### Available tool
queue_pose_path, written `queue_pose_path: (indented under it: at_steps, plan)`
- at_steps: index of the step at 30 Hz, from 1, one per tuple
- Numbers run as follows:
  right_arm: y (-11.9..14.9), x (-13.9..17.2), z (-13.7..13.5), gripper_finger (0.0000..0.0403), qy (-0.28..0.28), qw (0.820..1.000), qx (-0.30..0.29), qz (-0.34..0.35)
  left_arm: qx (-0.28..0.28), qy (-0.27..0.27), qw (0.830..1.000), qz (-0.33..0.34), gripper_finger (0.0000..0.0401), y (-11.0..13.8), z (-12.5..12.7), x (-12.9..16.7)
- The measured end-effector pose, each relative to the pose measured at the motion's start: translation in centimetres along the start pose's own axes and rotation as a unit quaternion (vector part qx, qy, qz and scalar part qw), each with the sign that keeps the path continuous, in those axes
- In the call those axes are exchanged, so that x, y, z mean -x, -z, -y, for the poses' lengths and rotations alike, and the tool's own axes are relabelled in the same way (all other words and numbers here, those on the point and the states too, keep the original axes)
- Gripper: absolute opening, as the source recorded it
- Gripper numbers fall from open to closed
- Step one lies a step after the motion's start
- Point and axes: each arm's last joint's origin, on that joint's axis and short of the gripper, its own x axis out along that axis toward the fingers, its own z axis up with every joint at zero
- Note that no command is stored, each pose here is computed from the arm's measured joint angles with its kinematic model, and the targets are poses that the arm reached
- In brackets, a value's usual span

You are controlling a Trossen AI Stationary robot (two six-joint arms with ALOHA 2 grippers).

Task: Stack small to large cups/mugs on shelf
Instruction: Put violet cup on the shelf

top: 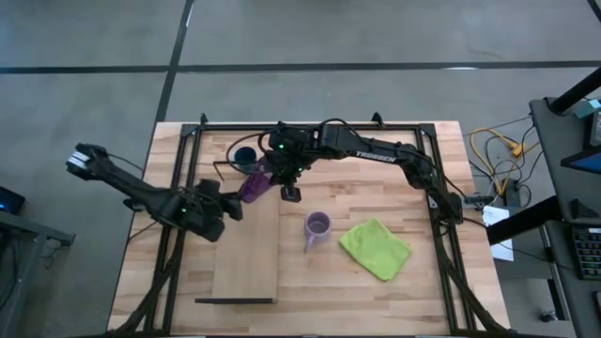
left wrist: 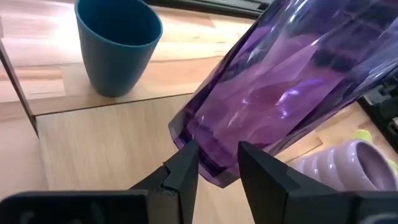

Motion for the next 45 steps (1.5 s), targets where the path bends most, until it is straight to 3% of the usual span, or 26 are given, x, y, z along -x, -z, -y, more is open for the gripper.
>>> queue_pose_path:
  at_steps: [20, 30, 39, 45]
  plan:
    - [-0.4, -0.7, 0.2, 0.0009, 0.005, 0.999, 0.029, 0.031, 0.002, -0.045, 0.999, -0.016, 0.01, 2.2, 0.4, -1.7]
    - [0.9, -2.5, 0.5, 0.0009, -0.001, 1.0, 0.024, 0.013, 0.01, -0.064, 0.997, -0.034, 0.01, 2.7, 0.2, -2.0]
    - [1.2, -3.1, 0.7, 0.0009, 0.008, 1.0, 0.02, 0.009, 0.0, -0.075, 0.997, -0.036, 0.01, 2.5, -0.2, -1.9]
    - [0.9, -3.1, 0.6, 0.0009, 0.011, 0.999, 0.022, 0.026, -0.001, -0.11, 0.994, -0.024, 0.01, 2.1, -0.8, -2.4]
